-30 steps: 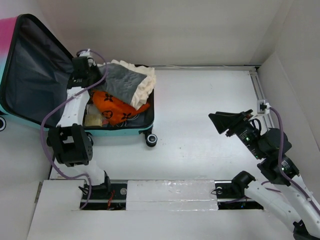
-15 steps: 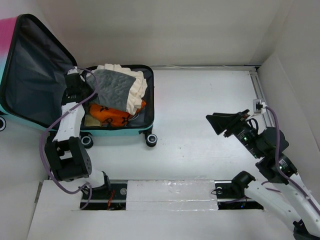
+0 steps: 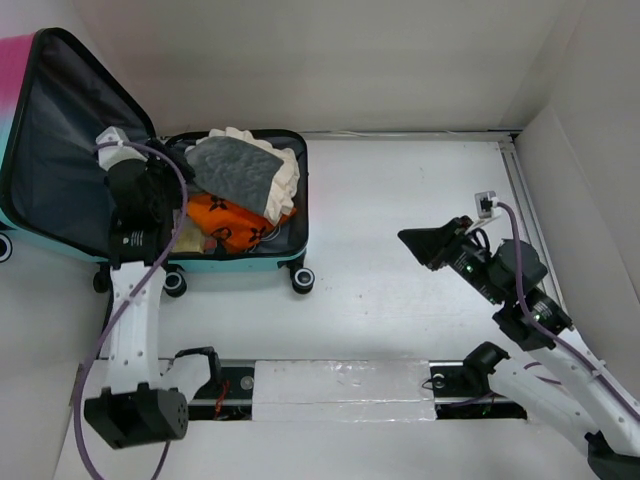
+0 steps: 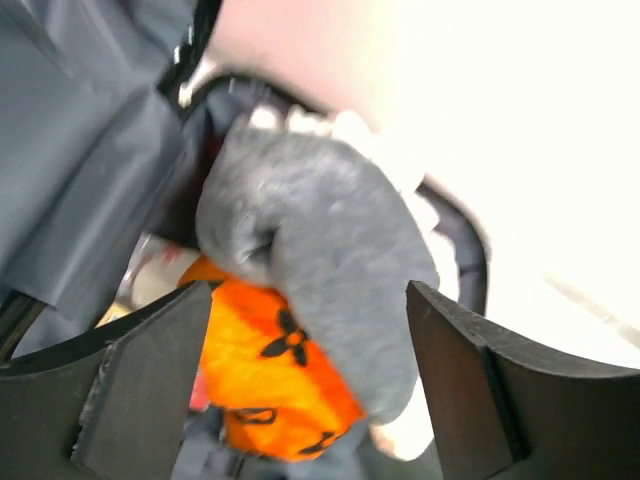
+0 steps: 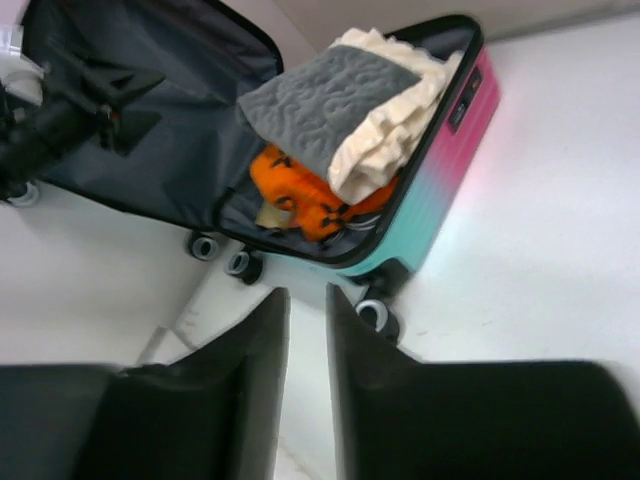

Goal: Pack the luggage

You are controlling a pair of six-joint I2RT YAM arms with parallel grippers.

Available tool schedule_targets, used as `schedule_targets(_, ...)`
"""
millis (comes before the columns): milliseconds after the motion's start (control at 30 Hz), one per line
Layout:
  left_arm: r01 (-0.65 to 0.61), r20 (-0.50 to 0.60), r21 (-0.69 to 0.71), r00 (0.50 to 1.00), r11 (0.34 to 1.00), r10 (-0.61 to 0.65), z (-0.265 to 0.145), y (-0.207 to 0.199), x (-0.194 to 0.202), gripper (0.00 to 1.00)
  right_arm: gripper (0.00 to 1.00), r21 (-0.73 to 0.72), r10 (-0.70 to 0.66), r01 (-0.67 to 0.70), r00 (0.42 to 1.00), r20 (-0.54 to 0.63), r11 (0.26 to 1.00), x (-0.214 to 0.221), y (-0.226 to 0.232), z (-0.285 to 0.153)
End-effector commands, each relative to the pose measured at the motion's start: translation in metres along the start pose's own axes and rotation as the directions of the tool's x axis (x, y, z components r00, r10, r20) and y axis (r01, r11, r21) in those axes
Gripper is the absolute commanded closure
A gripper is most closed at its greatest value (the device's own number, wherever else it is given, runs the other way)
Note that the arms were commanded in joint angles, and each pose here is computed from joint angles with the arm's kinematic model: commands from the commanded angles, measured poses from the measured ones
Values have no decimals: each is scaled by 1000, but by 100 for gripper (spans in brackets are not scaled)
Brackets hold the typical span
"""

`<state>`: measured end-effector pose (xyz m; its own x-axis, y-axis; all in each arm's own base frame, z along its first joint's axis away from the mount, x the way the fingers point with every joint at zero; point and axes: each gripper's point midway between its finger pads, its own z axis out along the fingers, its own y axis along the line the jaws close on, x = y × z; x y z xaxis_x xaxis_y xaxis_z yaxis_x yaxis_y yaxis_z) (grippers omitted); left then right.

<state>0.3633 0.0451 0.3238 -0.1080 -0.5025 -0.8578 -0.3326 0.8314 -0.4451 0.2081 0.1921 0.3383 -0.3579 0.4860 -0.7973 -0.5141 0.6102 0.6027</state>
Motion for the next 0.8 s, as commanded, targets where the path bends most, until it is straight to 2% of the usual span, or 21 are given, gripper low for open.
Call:
schedule_targets(0, 66, 120, 17, 990, 998, -68, -21, 0, -23, 27, 78, -62, 3, -3, 1000, 2, 998, 3, 9, 4)
schedule_targets(33, 75, 161, -42, 985, 996, -68, -26, 12, -28, 28, 88, -62, 3, -3, 1000, 2, 998, 3, 9, 4)
schedule_targets(100, 94, 225, -104, 972, 990, -68, -50, 27, -40, 33, 100, -75, 3, -7, 999, -53, 997, 20, 7, 6)
schedule_targets(200, 122, 333, -247, 942, 961, -34, -81, 56, -63, 33, 100, -114, -9, -1, 996, -85, 993, 32, 8, 6)
schedule_targets(267, 129, 348, -390, 937, 911, 16, -93, 85, -61, 33, 100, -130, -10, -2, 995, -95, 992, 36, 9, 6)
schedule_targets(333, 138, 328, -464, 944, 875, 25, -104, 100, -53, 33, 100, -163, -27, 8, 993, -113, 987, 41, 13, 5)
schedule_targets(433, 162, 354, -543, 934, 824, 50, -119, 115, -59, 33, 86, -200, -45, 15, 988, -146, 980, 50, 16, 2)
schedule_targets(467, 155, 345, -577, 936, 802, 67, -125, 121, -59, 33, 77, -201, -56, 26, 988, -144, 979, 50, 16, 2)
schedule_targets(500, 185, 383, -621, 919, 762, 89, -135, 130, -68, 31, 73, -217, -58, 23, 986, -155, 976, 53, 19, 1)
schedule_targets(633, 208, 418, -718, 892, 664, 172, -160, 142, -94, 27, 61, -247, -70, 23, 980, -186, 969, 65, 21, 0)
schedule_targets(767, 183, 364, -821, 897, 540, 250, -158, 148, -110, 27, 55, -286, -77, 9, 971, -227, 958, 74, 28, -2)
